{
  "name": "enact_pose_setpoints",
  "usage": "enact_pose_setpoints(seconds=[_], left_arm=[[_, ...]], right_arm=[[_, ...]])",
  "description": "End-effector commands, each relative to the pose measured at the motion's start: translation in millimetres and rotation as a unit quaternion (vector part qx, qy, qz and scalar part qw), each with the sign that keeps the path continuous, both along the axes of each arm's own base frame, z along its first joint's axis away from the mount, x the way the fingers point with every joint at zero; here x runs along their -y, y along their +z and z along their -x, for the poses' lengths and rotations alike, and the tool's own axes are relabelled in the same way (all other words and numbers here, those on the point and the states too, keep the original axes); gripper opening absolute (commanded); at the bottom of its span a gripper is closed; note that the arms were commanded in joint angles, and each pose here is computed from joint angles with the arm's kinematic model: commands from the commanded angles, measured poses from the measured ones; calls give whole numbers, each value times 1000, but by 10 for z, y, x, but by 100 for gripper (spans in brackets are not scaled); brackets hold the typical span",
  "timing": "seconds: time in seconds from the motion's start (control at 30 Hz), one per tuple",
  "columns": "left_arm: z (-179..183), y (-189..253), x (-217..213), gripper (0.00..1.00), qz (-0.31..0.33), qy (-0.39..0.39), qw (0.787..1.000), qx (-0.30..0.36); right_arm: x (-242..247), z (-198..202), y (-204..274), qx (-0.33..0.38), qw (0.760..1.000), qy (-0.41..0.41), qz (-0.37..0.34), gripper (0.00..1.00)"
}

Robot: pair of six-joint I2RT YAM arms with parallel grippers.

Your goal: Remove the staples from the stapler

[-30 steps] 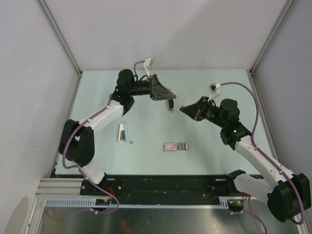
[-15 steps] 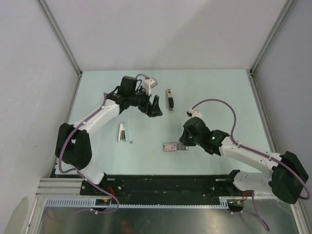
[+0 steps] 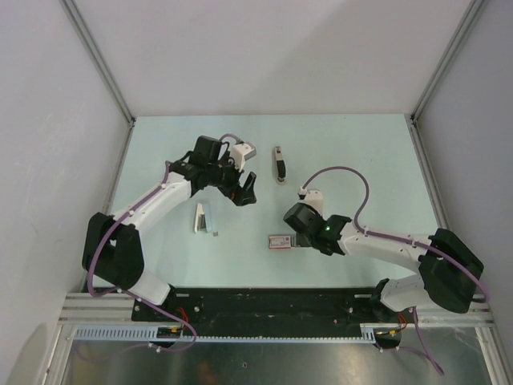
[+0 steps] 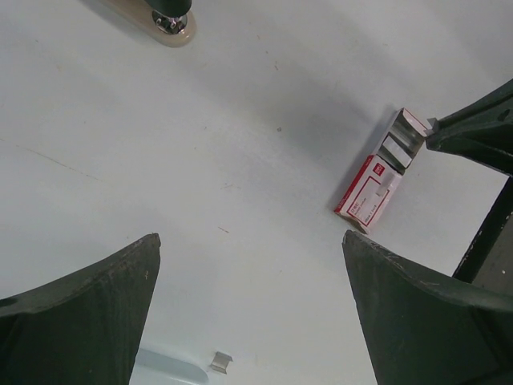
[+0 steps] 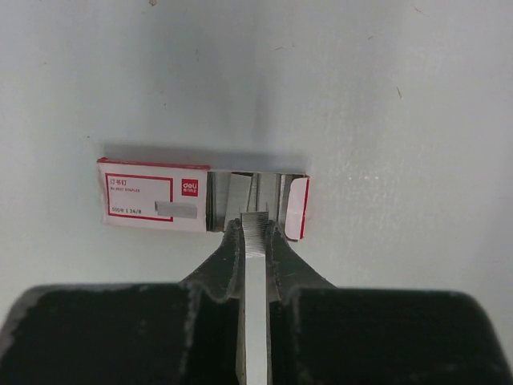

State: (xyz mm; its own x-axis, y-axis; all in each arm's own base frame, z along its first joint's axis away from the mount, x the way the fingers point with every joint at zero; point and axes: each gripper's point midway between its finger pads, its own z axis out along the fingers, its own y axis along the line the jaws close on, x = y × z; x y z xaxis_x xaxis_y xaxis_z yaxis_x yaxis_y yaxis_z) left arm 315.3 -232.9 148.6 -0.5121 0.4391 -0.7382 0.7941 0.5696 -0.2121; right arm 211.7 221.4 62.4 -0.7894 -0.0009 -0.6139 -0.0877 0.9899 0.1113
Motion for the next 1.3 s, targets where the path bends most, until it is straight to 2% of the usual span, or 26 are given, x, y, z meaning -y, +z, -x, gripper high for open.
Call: enact_pose_setpoints(seconds=[0.0,0.47,1.27], left_arm=[[23,94,3,99,0,-31,999,31],[70,203,83,99,19,-37,999,28],[92,300,143,99,34,-41,998,28]], right_arm=[[-15,-93,80,16,1000,-21,8,0],[-73,-39,-155,-31,999,-4,23,0],[-15,-11,-176,-39,999,-5,33,5]])
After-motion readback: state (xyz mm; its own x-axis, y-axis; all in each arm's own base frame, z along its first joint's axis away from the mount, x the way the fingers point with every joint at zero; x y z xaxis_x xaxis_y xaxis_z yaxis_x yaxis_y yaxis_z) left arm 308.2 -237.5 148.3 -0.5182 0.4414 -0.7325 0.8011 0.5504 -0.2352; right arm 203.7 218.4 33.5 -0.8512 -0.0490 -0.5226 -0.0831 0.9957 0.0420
